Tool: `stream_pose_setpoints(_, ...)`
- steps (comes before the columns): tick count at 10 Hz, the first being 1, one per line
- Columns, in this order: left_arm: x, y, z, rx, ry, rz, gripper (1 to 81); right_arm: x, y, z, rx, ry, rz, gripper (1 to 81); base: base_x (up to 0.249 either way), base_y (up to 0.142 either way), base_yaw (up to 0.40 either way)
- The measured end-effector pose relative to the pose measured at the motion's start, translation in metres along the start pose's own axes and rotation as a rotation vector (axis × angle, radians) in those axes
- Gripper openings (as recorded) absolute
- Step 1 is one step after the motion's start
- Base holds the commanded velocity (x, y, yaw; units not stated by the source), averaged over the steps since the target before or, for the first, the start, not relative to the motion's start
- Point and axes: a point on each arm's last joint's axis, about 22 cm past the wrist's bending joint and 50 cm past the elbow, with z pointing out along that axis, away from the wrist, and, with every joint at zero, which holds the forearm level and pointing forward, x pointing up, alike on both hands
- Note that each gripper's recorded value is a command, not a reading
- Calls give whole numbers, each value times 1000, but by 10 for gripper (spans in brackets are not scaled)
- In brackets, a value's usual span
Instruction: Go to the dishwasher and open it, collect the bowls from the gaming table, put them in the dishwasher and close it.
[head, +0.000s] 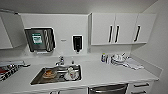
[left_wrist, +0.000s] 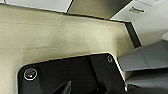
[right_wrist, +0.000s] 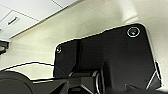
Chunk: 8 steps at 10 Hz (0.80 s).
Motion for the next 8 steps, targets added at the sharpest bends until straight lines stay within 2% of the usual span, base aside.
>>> stream_pose_setpoints(1,1,-9,-6,7,18,-8,811,2,8,-8,-9,-8,8,811,0,0,0)
stream_pose_setpoints(2,-7,-16,-12,10,24,-6,811,-1,13,-11,-16,-31,17,811,0,0,0)
stream_pose_setpoints(7,-12,-12,-2,-52,52,73,811,-2,11,0,-19,-106,69,811,0,0,0)
stream_pose_setpoints(8,-14,-20,0,-45,40,90,811,1,13,3,-21,-114,73,811,0,0,0)
